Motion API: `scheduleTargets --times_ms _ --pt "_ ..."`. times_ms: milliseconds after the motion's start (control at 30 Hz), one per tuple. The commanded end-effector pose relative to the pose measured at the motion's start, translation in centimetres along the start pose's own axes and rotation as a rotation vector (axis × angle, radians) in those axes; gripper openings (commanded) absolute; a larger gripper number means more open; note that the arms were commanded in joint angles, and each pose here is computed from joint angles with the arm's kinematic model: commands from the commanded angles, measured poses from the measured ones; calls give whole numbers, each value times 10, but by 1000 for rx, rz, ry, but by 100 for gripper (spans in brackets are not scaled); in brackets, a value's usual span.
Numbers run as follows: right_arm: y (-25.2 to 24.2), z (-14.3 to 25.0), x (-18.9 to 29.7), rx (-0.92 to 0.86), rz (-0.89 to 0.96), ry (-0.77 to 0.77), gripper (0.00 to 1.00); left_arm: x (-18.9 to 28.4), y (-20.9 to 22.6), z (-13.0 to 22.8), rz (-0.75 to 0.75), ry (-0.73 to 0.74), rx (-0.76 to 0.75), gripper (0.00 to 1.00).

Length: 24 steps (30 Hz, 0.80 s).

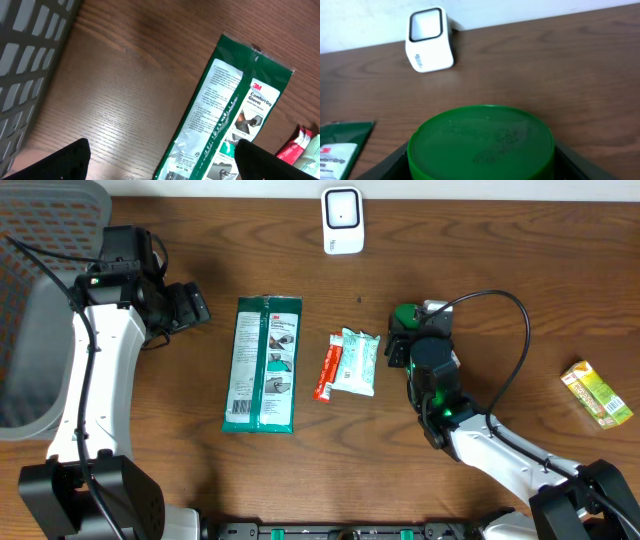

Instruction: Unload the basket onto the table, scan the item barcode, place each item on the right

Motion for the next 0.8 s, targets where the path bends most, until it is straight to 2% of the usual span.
scheduleTargets --times_ms 0,267,533,767 --pt "3 -12 -2 -6 -17 -41 59 -1 2 0 -1 5 -1 92" --pt "-6 11 -22 35 8 -16 60 -1 2 0 -1 5 -1 92" --pt "-3 15 -46 103 -47 -143 63 -1 2 0 -1 5 -1 92" --pt "-16 38 -52 138 -1 -59 65 -1 2 0 -1 5 -1 93"
Point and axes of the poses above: each gripper's point midway between its finger pads, its own x axis back along the fingers, its own y axis along the line the jaws close on, z = x × y, the point moved 3 cm from there along x, back along the fingers, and after that the axes turned 13 degrees about -x, right-handed, at the moved point
